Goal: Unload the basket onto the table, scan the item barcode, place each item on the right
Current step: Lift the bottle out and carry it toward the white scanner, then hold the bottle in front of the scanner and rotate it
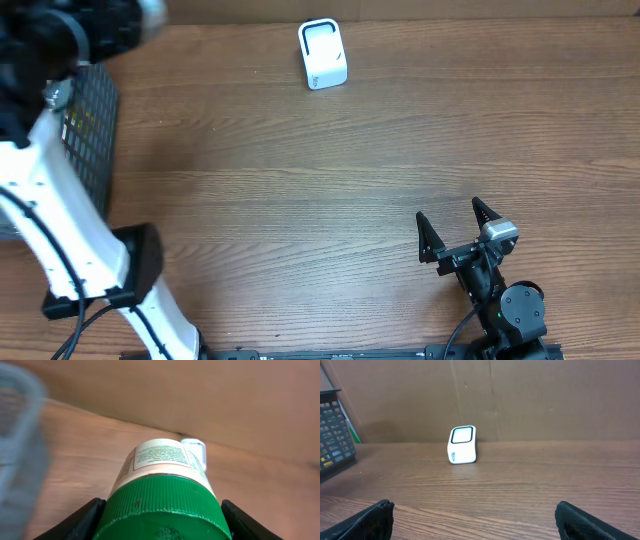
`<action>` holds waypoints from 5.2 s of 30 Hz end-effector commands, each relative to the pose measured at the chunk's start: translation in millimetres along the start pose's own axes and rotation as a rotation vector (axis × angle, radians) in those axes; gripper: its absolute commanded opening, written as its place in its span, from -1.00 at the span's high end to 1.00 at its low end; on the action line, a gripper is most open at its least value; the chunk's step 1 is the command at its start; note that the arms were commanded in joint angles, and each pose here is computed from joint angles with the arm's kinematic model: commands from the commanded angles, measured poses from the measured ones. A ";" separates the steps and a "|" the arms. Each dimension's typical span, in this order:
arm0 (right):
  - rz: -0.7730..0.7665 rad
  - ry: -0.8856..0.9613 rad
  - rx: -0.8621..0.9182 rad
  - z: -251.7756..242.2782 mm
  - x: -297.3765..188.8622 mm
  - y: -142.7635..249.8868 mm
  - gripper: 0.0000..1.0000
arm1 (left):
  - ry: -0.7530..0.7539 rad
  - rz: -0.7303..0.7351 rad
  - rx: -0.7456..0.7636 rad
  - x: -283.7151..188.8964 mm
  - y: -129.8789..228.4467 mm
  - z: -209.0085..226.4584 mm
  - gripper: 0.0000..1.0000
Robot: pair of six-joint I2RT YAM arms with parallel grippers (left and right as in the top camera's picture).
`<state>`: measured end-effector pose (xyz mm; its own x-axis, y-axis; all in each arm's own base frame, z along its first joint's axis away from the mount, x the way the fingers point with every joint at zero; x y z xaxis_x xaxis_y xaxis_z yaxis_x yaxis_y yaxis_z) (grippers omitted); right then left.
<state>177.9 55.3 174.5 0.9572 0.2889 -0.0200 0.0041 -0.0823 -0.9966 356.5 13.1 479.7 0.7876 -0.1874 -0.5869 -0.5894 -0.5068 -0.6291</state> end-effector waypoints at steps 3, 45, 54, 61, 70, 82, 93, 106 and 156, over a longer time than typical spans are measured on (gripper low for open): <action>0.002 0.005 -0.007 -0.8 0.3 2.9 -1.00 | 0.014 0.184 0.112 34.8 53.6 -53.2 0.28; 0.002 0.005 -0.007 -0.8 0.3 2.9 -1.00 | -0.583 0.545 -0.298 239.8 335.9 -25.8 0.33; 0.002 0.005 -0.007 -0.8 0.3 3.0 -1.00 | -0.569 0.537 -0.304 251.6 348.3 -16.1 0.21; 0.002 0.005 -0.007 -0.8 0.3 2.9 -1.00 | -0.563 0.545 -0.282 251.5 348.7 -15.8 -0.90; 0.002 0.005 -0.007 -0.8 0.3 2.9 -1.00 | -0.375 0.586 0.122 255.9 315.5 -28.3 -1.00; 0.002 0.005 -0.007 -0.8 0.3 3.0 -1.00 | 0.016 0.768 0.855 246.1 314.2 -44.8 -0.99; 0.002 0.005 -0.007 -0.8 0.3 2.9 -1.00 | 0.053 0.886 0.978 247.8 352.9 -20.1 -1.00; 0.002 0.005 -0.007 -0.8 0.3 2.9 -1.00 | 0.050 0.896 0.974 250.6 360.0 -13.2 -0.67; 0.002 0.005 -0.007 -0.8 0.3 2.9 -1.00 | -0.433 0.607 0.236 258.5 346.8 -8.1 -0.11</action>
<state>177.9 55.3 174.4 0.9571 0.2889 -0.0203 0.0037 -0.0824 -0.9966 357.6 -219.0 114.5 0.1972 -0.0154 -0.9802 -0.9594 -0.2088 -0.1897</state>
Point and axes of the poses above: each gripper's point midway between its finger pads, its own x axis out along the fingers, its own z axis along the line the jaws close on, y = z × x, the point moved 6 cm from there along -x, back along the fingers, and after that the axes turned 13 degrees about -x, right-handed, at the moved point
